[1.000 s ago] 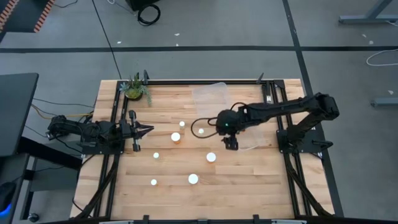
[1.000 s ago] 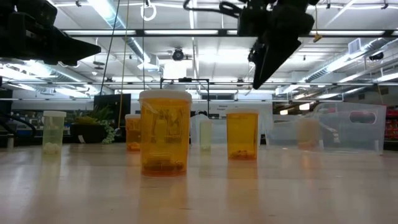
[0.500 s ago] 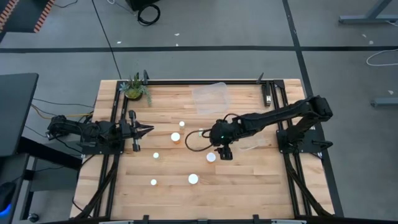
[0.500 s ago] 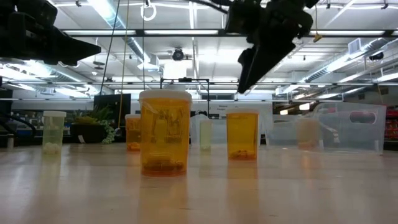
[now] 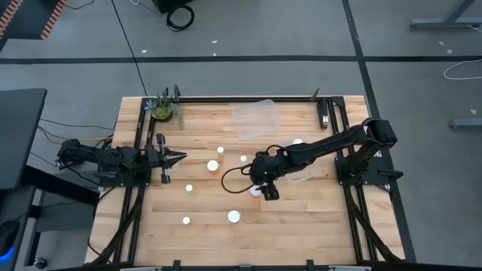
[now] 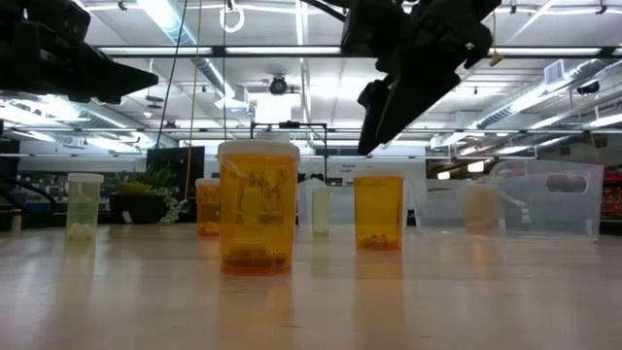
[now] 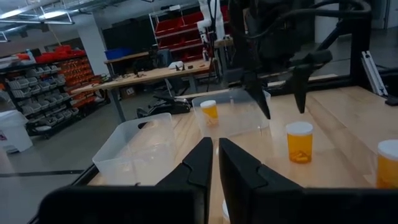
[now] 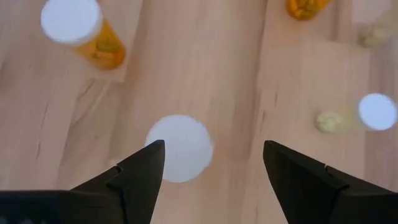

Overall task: Pick and place medicine bottles into bin by pill shape (circle, oval)
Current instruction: Put the middle right big orange pill bottle into the bottom transparent bin

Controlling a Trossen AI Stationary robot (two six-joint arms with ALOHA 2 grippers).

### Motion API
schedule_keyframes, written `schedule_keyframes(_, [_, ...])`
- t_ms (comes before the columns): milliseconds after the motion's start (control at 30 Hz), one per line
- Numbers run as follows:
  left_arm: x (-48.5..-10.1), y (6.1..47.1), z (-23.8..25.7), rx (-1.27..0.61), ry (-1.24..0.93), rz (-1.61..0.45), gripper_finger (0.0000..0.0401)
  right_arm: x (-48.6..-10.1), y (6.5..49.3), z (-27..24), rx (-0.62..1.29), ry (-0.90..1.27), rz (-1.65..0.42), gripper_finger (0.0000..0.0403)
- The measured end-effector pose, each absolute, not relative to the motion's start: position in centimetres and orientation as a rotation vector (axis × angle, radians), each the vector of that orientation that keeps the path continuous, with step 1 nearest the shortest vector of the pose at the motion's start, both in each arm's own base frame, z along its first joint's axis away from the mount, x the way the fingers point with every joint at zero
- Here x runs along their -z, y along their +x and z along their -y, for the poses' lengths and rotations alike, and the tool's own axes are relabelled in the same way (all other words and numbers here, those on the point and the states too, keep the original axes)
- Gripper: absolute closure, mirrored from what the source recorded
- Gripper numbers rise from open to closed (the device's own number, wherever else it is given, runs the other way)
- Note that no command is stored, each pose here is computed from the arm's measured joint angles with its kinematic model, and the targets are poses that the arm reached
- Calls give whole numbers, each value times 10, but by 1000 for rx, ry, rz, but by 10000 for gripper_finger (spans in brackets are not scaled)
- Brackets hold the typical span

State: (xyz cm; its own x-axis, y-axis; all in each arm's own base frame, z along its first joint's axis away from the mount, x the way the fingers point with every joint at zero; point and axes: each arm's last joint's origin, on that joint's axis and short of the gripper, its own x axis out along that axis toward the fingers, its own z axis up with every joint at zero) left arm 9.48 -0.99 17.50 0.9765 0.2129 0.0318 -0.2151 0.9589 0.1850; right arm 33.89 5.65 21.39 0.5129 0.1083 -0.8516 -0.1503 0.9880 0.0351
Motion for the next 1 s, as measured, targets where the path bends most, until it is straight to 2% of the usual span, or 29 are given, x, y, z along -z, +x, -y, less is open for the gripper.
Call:
schedule_keyframes(467, [-175, 95, 10, -217, 188, 13, 371, -226, 370, -73, -177, -111, -1130, 123])
schedule_keyframes(767, [-175, 95, 10, -217, 189, 13, 361, -230, 375, -75, -165, -117, -1104, 123])
schedule_keyframes(1000, [-175, 95, 10, -217, 188, 13, 367, -232, 376, -83, -169, -107, -1071, 123])
